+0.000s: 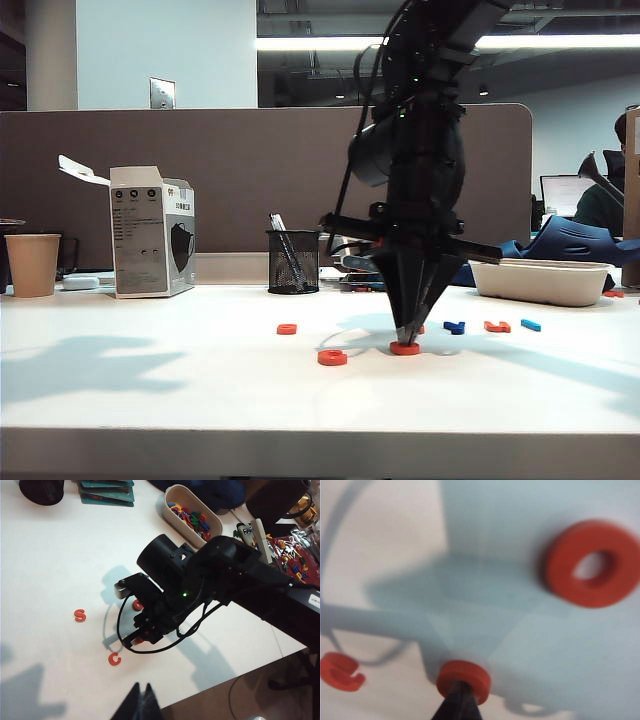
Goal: Select the appropriate letters from the row of letter magnets placed on the table to arrange into the word "cool".
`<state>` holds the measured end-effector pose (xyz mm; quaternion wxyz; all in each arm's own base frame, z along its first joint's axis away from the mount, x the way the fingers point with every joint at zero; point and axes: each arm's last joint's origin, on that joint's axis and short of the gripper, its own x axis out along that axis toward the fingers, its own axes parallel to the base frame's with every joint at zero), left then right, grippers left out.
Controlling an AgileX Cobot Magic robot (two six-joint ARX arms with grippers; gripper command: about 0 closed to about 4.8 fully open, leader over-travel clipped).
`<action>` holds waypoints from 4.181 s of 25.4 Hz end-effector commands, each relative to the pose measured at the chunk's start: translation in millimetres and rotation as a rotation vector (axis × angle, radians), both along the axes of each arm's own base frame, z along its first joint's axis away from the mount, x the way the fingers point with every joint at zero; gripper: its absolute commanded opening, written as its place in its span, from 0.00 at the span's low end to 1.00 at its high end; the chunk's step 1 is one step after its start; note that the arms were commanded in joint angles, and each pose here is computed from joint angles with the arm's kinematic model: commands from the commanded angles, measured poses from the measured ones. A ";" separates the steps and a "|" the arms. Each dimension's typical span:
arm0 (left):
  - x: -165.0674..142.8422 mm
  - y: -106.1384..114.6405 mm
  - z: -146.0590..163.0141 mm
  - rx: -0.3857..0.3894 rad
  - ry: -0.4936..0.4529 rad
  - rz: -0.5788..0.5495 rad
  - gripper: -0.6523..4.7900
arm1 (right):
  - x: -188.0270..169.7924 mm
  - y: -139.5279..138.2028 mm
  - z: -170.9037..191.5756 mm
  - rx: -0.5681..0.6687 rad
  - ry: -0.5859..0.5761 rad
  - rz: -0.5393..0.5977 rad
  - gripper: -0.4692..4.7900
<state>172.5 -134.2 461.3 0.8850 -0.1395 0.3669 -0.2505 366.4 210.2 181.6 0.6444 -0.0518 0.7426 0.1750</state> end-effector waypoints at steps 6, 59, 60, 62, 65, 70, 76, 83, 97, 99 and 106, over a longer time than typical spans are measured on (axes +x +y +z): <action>-1.2 0.8 3.2 -0.009 -0.021 -0.001 0.11 | -17.2 23.4 1.5 0.001 0.019 0.055 0.09; -1.4 0.9 2.9 -0.008 -0.019 -0.001 0.11 | 35.5 -33.2 -2.2 0.023 -0.174 -0.111 0.09; -1.3 0.9 3.0 -0.008 -0.019 -0.001 0.11 | 33.7 -34.0 -2.4 0.015 -0.156 -0.110 0.09; -1.3 0.9 3.1 -0.009 -0.020 -0.001 0.11 | 30.6 -35.3 -2.9 0.000 -0.126 -0.105 0.09; -1.1 0.8 3.3 -0.011 -0.023 0.000 0.11 | 21.4 -38.9 -6.6 -0.018 -0.077 -0.090 0.09; -1.2 0.8 3.3 -0.010 -0.022 -0.001 0.11 | -8.0 -48.1 -13.7 -0.039 -0.030 -0.072 0.09; -1.4 1.0 2.9 -0.008 -0.018 -0.001 0.11 | -31.2 -44.6 -6.9 0.017 -0.059 -0.065 0.09; -1.4 1.0 2.9 -0.008 -0.018 -0.001 0.11 | -29.2 -42.7 -6.4 0.054 -0.068 -0.079 0.09; -1.4 0.9 2.9 -0.008 -0.018 -0.001 0.11 | -36.7 -51.3 28.5 0.012 -0.193 -0.058 0.09; -1.4 1.0 2.9 -0.008 -0.018 -0.001 0.11 | -31.1 -57.5 34.3 -0.074 -0.300 -0.077 0.09; -1.4 0.9 2.9 -0.008 -0.018 -0.001 0.11 | -3.0 -94.4 35.1 -0.205 -0.479 -0.173 0.30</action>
